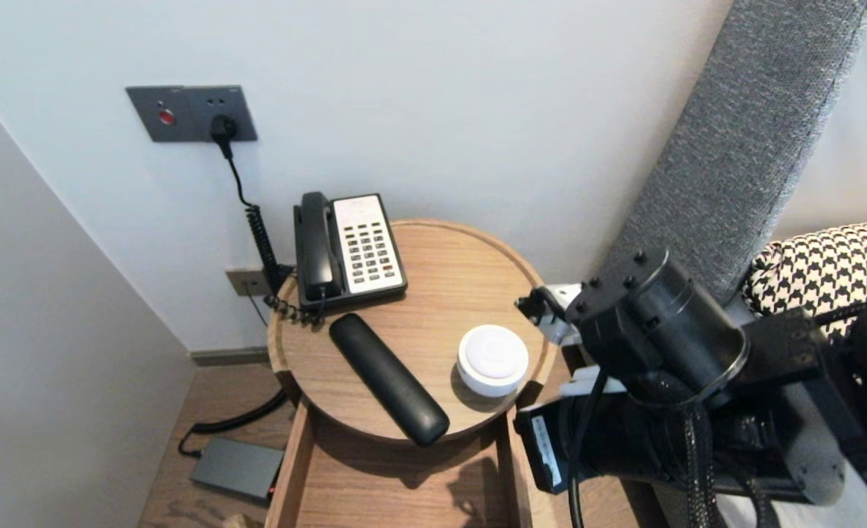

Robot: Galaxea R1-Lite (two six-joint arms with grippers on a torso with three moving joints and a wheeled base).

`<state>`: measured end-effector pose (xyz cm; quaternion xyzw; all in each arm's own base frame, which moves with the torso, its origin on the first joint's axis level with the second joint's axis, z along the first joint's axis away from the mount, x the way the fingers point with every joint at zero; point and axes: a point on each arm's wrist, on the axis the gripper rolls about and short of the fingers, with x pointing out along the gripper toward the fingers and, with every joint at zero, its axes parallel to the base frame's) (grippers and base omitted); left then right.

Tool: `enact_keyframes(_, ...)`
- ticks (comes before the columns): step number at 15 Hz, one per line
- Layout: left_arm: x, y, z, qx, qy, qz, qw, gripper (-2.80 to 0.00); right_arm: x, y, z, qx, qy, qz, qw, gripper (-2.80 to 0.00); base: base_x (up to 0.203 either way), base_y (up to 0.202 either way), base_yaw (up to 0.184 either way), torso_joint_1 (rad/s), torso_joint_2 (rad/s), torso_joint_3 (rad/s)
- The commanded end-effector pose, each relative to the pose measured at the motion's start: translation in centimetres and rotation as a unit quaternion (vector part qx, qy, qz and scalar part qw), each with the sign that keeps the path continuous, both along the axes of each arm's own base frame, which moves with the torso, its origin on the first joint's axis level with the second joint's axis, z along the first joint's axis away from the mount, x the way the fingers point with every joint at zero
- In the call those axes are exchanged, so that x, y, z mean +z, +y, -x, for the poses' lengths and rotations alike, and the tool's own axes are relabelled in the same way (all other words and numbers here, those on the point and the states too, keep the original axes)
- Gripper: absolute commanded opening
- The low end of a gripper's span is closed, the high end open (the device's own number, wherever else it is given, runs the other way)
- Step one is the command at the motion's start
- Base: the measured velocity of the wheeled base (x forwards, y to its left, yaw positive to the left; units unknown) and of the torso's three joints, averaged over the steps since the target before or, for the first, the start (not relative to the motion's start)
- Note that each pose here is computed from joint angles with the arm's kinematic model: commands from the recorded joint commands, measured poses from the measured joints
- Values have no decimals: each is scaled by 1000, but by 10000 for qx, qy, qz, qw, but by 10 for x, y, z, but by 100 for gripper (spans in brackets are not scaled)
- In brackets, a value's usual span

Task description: Put the remote controls on the table in the drawer one by one

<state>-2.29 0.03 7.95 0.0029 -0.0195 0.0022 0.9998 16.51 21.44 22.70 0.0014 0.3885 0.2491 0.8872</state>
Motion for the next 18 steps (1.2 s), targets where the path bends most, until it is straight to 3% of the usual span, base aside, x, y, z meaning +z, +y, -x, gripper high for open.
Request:
enact_keyframes(1,-2,0,-1,2,34,-1,10000,-280,38,0,0,11,-125,-145,9998,-280,0,0,0,0,0,0)
enact_keyframes(3,-2,0,-1,2,34,-1,10000,-280,62,2,-1,167,-277,-100,9994,-280,0,0,0,0,0,0)
enact_keyframes(7,-2,0,-1,2,34,-1,10000,-280,81,20,-14,650,-764,158,9948,-280,0,0,0,0,0,0)
enact_keyframes(14,-2,0,-1,2,34,-1,10000,-280,72,68,-49,818,-1154,442,9890,-280,0,0,0,0,0,0)
enact_keyframes(18,-2,0,-1,0,34,-1,10000,-280,47,98,-55,1106,-1165,639,9850,-280,0,0,0,0,0,0)
